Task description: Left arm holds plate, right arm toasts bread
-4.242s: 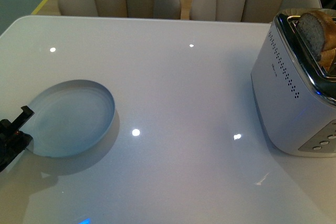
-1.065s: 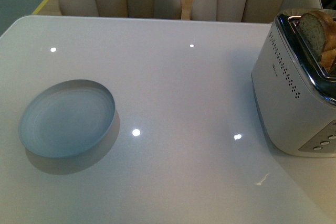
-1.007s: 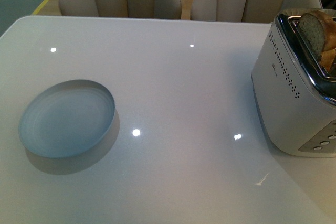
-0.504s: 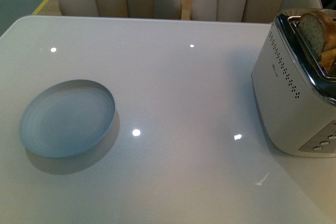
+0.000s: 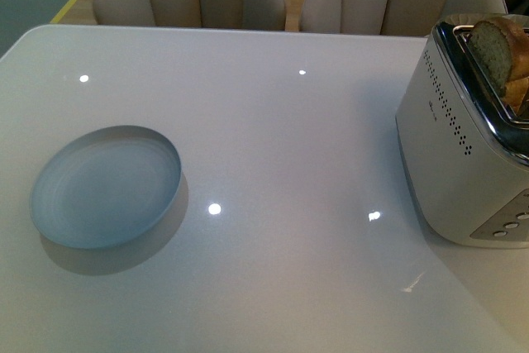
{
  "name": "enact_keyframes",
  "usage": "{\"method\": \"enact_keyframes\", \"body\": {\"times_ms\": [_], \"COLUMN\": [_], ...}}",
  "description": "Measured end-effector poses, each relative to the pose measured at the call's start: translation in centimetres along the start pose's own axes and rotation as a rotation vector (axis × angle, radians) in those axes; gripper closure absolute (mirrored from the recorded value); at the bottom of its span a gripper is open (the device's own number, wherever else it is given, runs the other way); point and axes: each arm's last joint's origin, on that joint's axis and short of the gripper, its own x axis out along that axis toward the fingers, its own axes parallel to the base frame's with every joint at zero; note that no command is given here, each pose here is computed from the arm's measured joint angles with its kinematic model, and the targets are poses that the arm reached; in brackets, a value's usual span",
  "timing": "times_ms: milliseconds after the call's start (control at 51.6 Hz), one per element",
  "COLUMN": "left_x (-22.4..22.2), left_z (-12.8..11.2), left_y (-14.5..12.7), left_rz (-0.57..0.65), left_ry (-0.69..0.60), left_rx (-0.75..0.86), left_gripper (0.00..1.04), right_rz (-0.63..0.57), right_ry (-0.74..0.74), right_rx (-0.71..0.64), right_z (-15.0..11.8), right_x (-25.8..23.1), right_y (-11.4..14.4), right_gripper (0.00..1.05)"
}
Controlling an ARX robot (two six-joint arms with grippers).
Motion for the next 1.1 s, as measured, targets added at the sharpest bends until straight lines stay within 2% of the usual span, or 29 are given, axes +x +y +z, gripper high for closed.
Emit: {"method": "enact_keyframes", "body": {"times_ms": [155,620,775,813,891,1104], "left_x": [-0.8,-1.3,-1.3,-1.3,-1.3,-1.3], "left_z": [-0.4,-0.3,-0.3,-0.3,-0.3,-0.3], "left_y": [0.0,0.0,0.0,0.0,0.0,0.0], "left_rz": [0.000,0.000,0.000,0.000,0.000,0.000], "left_ry": [0.035,0.006,0.006,0.006,0.006,0.006], "left_rx": [0.000,-0.001,0.000,0.000,0.000,0.000], "left_gripper": [1.02,1.01,0.74,0.64,0.50,0.16], "right_rz": [0.000,0.000,0.000,0.000,0.000,0.000], "right_ry": [0.000,0.000,0.000,0.000,0.000,0.000], "right_rx": [0.000,0.000,0.000,0.000,0.000,0.000], "right_z": [0.0,0.0,0.0,0.0,0.0,0.0], "right_x": [0.0,0.0,0.0,0.0,0.0,0.0], "right_y": [0.0,0.0,0.0,0.0,0.0,0.0], "right_gripper": [0.09,0.09,0.09,0.09,0.09,0.09]}}
